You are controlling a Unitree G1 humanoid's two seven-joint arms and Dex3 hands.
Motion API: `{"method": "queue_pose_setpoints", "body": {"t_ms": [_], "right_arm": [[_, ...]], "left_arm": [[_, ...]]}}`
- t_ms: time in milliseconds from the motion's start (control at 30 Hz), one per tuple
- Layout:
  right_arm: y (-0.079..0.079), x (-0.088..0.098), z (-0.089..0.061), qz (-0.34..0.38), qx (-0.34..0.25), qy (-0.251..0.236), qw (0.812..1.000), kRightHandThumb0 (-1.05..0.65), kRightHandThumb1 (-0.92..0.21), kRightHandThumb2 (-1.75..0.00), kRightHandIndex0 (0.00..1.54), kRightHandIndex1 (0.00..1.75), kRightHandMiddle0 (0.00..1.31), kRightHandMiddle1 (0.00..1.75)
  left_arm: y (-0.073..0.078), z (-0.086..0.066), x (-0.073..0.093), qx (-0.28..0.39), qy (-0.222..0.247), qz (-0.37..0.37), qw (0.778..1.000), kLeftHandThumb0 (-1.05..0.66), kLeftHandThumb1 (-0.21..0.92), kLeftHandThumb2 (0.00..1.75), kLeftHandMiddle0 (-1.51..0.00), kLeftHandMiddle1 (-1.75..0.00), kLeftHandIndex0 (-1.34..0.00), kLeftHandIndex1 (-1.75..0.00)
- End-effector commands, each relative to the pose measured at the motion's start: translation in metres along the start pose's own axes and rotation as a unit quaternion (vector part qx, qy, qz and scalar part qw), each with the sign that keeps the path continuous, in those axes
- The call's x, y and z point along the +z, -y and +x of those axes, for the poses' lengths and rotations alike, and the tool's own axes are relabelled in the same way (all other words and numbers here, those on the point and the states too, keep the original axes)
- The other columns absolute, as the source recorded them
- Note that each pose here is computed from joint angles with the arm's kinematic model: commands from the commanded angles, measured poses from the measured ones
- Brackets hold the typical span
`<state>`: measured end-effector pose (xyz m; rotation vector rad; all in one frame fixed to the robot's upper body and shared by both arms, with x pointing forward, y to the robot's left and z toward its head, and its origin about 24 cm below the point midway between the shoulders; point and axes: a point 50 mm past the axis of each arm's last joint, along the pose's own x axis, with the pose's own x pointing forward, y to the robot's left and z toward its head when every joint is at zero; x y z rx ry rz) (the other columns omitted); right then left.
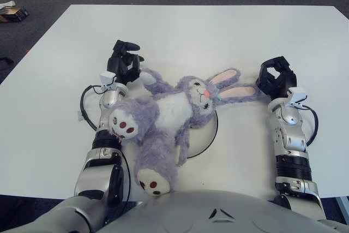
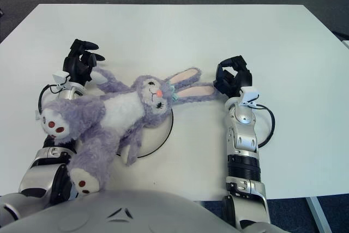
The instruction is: Put the doll into the plate.
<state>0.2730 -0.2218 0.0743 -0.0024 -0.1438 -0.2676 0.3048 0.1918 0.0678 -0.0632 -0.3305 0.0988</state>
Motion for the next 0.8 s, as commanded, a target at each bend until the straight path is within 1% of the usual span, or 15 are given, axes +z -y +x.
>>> {"method": "queue_pose_setpoints", "body": {"t_ms": [0,233,267,367,433,533,767], "right_arm": [[0.004,0.001,-0.002,0.000,-0.004,0.000,1.000,-0.38,-0.67,-0.84,0.90,1.75,0.35,1.75],[0.004,0.001,-0.002,0.001,-0.004,0.000,1.000,-0.38,-0.67,-0.85,0.90,1.75,0.35,1.75],[0.002,0.003,0.001,0.007,0.001,0.003,1.000,-0.38,-0.67,-0.85,0.90,1.75,0.35,1.75],[-0.003,0.007,0.006,0.021,0.015,0.010,1.000,-0.38,-0.67,-0.85,0.90,1.75,0.35,1.75],[-0.004,0.008,0.007,0.022,0.018,0.012,1.000,-0.38,-0.67,-0.85,0.90,1.75,0.36,1.75],[-0.006,0.009,0.009,0.023,0.024,0.014,0.999,-0.38,-0.66,-0.86,0.90,1.75,0.36,1.75],[-0.006,0.009,0.009,0.024,0.025,0.014,0.999,-0.38,-0.66,-0.86,0.91,1.75,0.36,1.75]], "left_arm": [[-0.004,-0.033,-0.024,0.026,-0.056,0.000,0.998,0.00,0.63,0.89,-0.34,-1.67,-0.34,-1.66],[-0.004,-0.034,-0.022,0.028,-0.058,0.002,0.998,0.00,0.62,0.90,-0.34,-1.68,-0.34,-1.67],[-0.004,-0.038,-0.021,0.035,-0.059,0.015,0.998,0.00,0.62,0.90,-0.34,-1.68,-0.34,-1.67],[-0.005,-0.048,-0.017,0.049,-0.058,0.035,0.997,-0.01,0.58,0.93,-0.45,-1.73,-0.38,-1.51],[-0.006,-0.050,-0.016,0.051,-0.058,0.036,0.996,-0.01,0.57,0.93,-0.47,-1.74,-0.39,-1.48],[-0.006,-0.052,-0.014,0.055,-0.056,0.038,0.996,-0.01,0.56,0.94,-0.49,-1.74,-0.40,-1.45],[-0.006,-0.053,-0.012,0.057,-0.058,0.039,0.996,-0.01,0.55,0.95,-0.50,-1.75,-0.41,-1.44]]}}
